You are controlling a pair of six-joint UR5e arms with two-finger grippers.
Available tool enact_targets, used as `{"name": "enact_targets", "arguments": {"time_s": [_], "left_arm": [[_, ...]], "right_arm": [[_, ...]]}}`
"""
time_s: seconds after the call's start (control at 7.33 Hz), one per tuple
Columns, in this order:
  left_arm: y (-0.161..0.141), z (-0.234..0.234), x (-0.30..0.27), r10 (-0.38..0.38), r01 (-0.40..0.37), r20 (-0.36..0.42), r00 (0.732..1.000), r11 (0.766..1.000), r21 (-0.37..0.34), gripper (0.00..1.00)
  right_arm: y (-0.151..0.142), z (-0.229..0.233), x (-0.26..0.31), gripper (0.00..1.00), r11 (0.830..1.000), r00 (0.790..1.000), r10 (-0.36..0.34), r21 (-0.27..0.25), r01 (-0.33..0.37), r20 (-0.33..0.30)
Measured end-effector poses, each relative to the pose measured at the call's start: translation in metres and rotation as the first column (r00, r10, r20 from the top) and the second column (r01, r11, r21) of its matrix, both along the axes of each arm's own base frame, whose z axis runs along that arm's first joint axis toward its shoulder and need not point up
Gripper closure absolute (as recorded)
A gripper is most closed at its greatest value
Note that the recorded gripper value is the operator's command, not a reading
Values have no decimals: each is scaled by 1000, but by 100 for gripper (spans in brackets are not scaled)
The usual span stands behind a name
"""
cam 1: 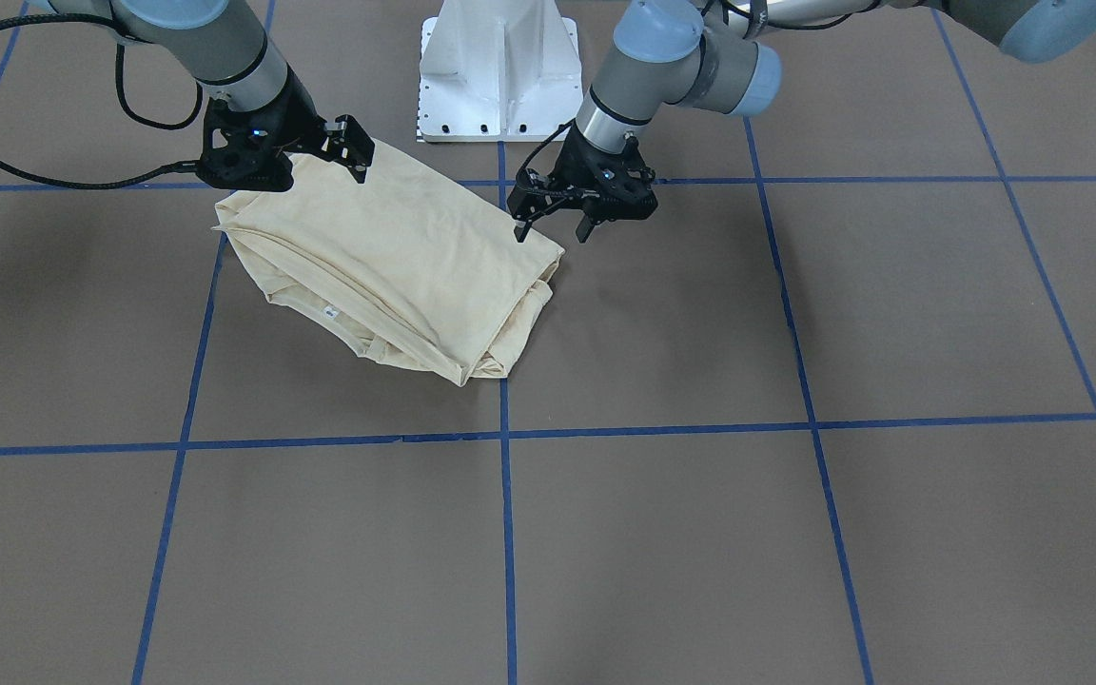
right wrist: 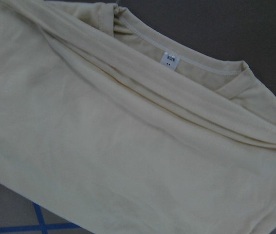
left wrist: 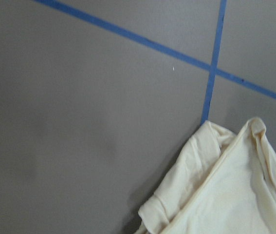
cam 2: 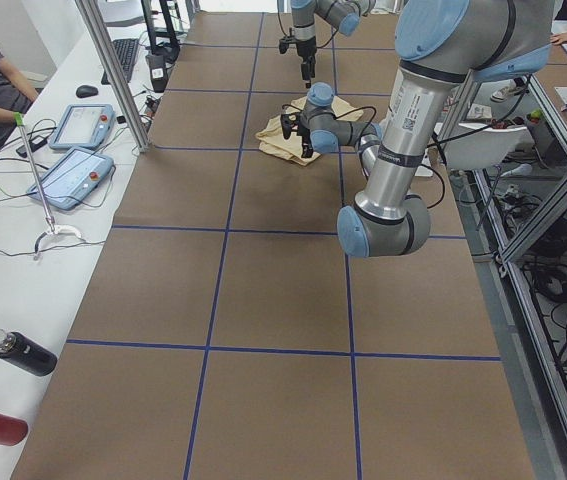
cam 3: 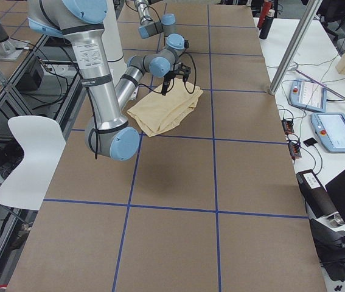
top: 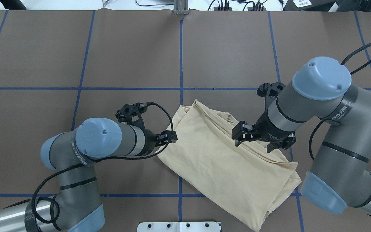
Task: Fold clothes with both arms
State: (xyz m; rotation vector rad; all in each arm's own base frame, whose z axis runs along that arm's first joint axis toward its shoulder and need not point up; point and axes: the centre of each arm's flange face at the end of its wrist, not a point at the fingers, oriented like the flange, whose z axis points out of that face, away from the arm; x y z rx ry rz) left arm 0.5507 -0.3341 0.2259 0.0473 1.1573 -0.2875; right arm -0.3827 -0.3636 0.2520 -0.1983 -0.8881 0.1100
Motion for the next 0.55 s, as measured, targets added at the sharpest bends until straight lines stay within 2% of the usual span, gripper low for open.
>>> {"name": "enact_targets", "arguments": {"time_s": [0.27, 0.55], "left_arm": [[7, 8, 15, 12, -12, 22, 1000, 1000, -3, 7], [3, 18, 25, 2, -2, 50, 999, 1000, -1, 19]], "right_arm": [[-6, -8, 0, 0, 1000, 1000, 20, 22, -20, 4], [-7, -12, -1, 0, 999, 1000, 23, 28, -23, 9]]}}
